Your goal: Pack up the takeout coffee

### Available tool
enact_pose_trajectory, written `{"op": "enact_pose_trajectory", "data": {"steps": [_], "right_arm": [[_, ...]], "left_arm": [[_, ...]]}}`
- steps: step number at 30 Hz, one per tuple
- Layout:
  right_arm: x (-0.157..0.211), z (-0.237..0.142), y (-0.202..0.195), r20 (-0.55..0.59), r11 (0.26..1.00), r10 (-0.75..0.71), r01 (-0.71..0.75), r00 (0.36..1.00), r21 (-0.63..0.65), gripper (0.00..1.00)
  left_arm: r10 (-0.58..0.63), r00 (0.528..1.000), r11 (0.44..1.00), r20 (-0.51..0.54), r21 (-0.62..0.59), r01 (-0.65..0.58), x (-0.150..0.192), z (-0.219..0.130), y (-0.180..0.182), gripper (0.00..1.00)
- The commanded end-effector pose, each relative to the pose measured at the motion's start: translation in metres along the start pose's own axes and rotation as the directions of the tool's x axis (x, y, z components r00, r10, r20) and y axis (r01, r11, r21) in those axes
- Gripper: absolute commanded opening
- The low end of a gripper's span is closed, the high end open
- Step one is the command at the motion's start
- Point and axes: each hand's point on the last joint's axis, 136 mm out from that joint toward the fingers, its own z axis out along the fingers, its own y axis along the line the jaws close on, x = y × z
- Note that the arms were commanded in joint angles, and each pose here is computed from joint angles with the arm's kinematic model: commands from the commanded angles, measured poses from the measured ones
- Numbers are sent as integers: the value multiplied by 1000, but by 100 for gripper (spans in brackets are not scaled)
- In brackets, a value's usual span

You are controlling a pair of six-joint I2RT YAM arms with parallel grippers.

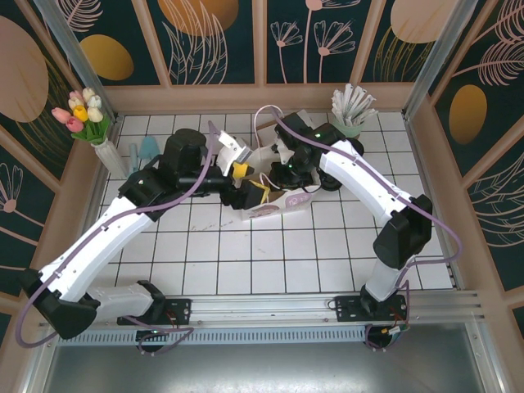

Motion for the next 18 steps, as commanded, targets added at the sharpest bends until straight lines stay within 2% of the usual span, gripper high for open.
{"op": "enact_pose_trajectory", "data": {"steps": [1, 4, 5, 7, 10, 14, 18], "right_arm": [[-3, 0, -7, 13, 999, 29, -29, 1000, 34, 28], [-3, -1, -7, 17, 999, 29, -29, 999, 33, 28], [-3, 0, -7, 17, 999, 28, -28, 999, 33, 28], [-5, 0, -6, 21, 999, 26, -27, 999, 31, 28], [-6, 1, -7, 26, 999, 34, -35, 999, 31, 28], [-6, 6, -7, 21, 998, 54, -54, 998, 19, 27], [-8, 7, -3, 15, 998, 69, -68, 998, -15, 28]], "left_arm": [[-31, 1000, 1000, 3, -3, 31, -3, 6, 0, 80], [-45, 999, 999, -8, 10, 45, -3, 10, -1, 71], [-45, 999, 999, -6, 22, 45, -4, 11, -3, 63], [-34, 999, 998, 8, 51, 34, -8, 10, -9, 46], [14, 999, 995, 33, 96, -17, -11, 6, -21, 1], [144, 989, 958, 34, 244, -148, 1, -2, -58, 0], [240, 971, 929, -3, 292, -229, 18, -4, -67, 0]]}}
